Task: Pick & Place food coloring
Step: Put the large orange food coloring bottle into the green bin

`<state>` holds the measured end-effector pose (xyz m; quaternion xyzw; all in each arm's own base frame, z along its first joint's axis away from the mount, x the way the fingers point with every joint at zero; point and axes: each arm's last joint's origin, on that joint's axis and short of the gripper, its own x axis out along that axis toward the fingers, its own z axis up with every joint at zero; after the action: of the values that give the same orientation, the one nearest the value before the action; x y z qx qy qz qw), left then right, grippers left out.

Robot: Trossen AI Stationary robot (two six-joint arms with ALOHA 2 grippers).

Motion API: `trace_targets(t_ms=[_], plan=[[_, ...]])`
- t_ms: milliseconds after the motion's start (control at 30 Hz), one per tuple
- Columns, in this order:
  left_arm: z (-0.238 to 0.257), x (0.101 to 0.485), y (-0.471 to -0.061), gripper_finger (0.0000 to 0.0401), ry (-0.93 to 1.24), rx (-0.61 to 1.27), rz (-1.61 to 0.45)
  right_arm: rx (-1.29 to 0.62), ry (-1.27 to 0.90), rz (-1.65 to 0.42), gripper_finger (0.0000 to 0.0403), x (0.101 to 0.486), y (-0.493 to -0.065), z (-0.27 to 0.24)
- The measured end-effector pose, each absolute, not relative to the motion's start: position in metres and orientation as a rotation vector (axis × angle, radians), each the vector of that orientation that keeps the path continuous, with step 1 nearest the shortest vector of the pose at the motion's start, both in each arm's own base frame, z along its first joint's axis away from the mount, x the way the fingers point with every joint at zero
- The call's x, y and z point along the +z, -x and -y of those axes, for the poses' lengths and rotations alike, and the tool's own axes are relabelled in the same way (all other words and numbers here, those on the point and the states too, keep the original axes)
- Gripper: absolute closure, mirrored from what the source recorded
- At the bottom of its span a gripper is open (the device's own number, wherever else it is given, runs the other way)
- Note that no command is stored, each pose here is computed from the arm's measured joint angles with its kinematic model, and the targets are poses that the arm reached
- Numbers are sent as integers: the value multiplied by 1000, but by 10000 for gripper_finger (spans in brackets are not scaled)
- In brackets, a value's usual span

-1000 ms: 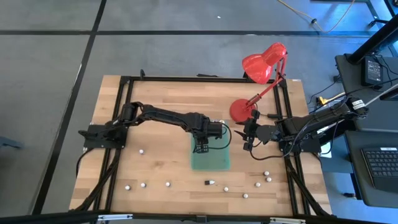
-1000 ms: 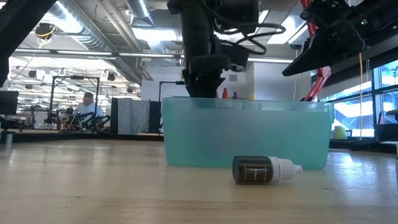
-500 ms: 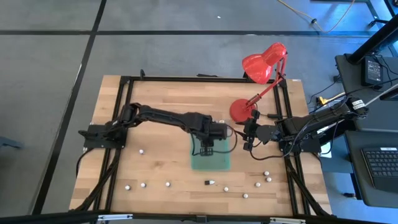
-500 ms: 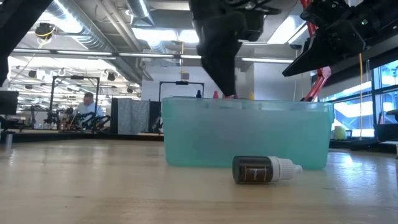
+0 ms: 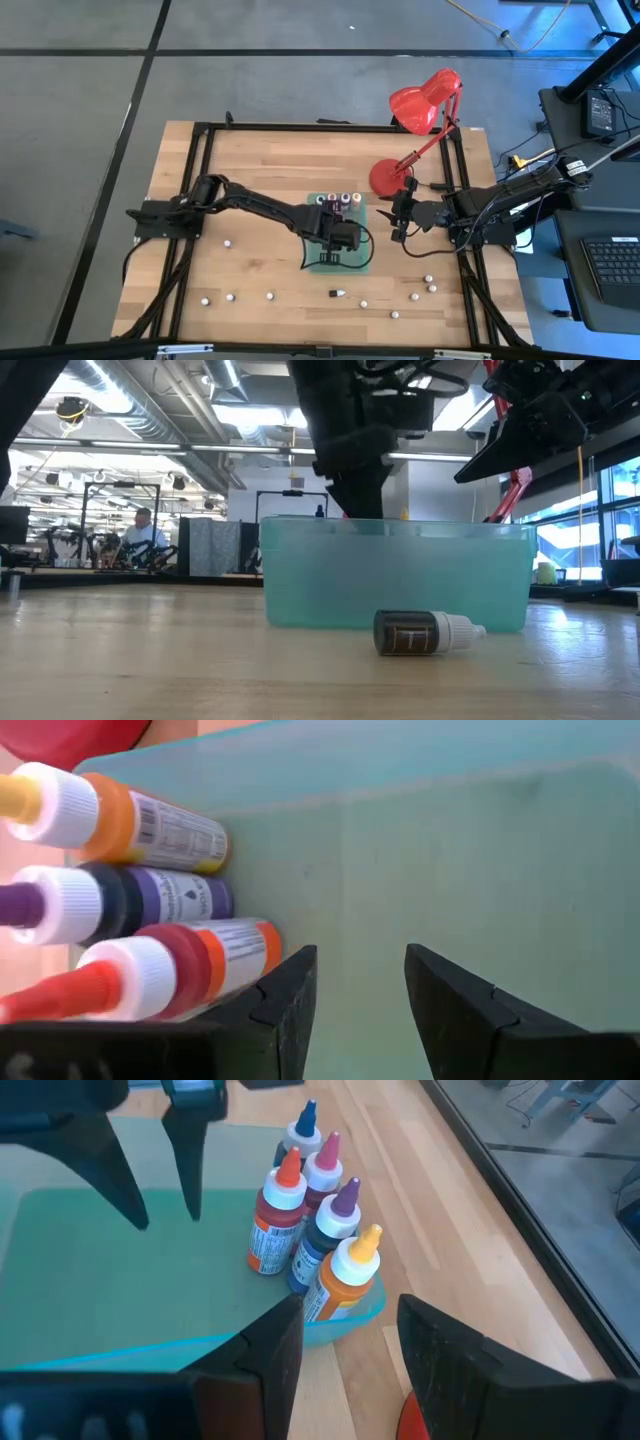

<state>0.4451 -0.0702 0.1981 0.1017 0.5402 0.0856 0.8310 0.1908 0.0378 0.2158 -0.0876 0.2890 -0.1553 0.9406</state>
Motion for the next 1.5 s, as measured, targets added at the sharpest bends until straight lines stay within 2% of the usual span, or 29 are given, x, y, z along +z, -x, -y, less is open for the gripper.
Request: trace_targets(t_ms=[333, 900, 1500], plan=[[60, 183, -447, 252, -246, 261, -1131, -317, 177, -590, 238, 216, -191, -38], [42, 184, -449, 253, -270, 363, -1115, -317, 178, -590, 238, 216, -191, -38], [35, 162, -450, 255, -292, 335, -1207, -317, 180, -593, 238, 215, -191, -38]])
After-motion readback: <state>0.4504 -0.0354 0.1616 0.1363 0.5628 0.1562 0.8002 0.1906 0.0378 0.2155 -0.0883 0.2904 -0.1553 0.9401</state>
